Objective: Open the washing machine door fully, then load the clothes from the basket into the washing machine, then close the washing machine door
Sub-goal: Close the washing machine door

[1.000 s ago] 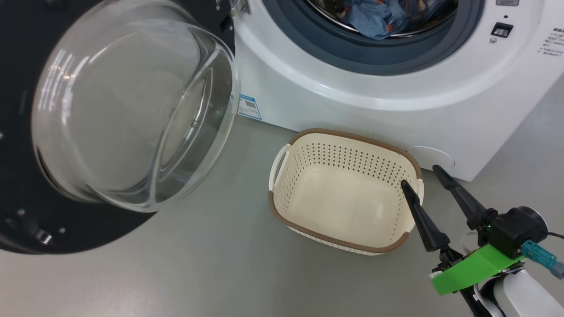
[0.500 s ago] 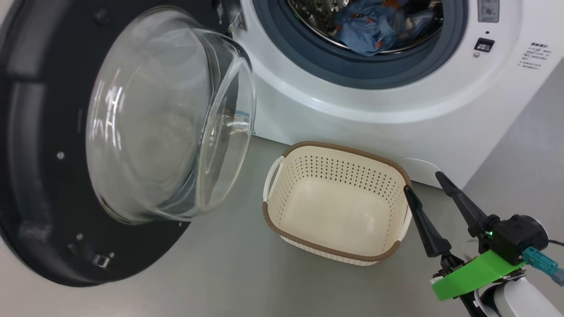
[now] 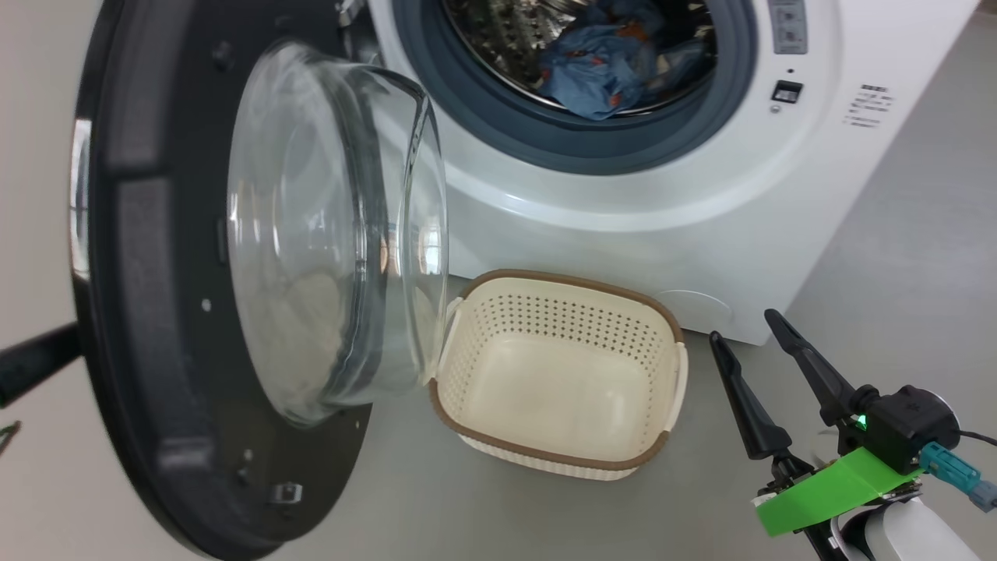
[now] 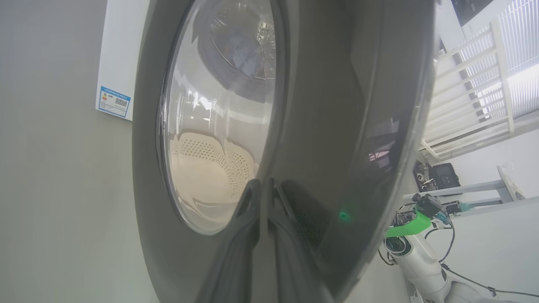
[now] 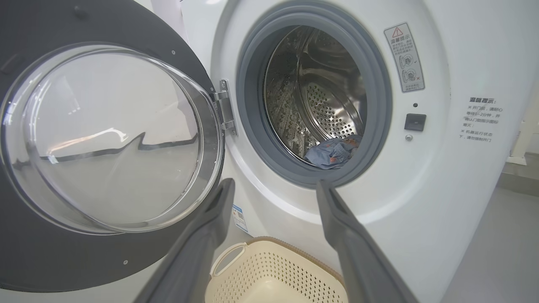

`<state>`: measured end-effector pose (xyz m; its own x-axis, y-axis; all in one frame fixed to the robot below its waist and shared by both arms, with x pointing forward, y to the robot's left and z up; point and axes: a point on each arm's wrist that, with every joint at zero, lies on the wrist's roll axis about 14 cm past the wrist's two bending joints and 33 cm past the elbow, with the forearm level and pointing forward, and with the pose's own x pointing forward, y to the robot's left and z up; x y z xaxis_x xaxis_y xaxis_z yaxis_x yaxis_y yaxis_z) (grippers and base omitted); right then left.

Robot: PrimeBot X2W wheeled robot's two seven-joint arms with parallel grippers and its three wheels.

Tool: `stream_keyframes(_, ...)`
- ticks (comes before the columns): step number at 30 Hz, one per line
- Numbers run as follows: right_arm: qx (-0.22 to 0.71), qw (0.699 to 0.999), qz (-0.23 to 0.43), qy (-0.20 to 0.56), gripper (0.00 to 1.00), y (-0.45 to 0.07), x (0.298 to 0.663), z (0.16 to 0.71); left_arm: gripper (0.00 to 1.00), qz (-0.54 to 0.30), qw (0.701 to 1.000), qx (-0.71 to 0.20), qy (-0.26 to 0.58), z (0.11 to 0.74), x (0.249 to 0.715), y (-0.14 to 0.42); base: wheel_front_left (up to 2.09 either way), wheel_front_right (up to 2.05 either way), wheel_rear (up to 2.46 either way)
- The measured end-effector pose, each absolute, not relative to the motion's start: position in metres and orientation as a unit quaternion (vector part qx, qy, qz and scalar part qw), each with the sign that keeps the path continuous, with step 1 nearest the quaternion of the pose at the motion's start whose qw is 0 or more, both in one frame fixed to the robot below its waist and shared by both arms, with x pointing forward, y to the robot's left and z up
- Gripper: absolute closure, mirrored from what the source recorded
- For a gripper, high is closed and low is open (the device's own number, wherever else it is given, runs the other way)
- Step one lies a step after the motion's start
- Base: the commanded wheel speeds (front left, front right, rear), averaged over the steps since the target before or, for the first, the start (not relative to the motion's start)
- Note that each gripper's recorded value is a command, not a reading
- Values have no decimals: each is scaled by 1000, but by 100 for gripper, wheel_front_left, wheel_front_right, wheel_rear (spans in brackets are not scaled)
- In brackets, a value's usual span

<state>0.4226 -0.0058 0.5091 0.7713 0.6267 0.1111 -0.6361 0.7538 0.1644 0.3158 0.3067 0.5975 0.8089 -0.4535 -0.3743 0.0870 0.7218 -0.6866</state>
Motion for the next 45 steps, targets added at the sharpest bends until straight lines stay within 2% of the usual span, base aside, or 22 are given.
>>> stream_keyframes(21,104,966,235,-27,0,-73,412,508,100,-346,846,-278,295,605,369,179,0,0,0)
stream_keyframes(25,106,971,214,-25,0,-86,410,507,100,-355,851,-263,286,607,386,167,0,0,0)
stream_keyframes(39,101,986,134,-21,0,-139,399,500,100,-402,836,-265,264,609,440,111,0,0,0)
stream_keyframes(45,104,987,118,-17,0,-147,399,496,100,-410,831,-269,263,606,449,102,0,0,0)
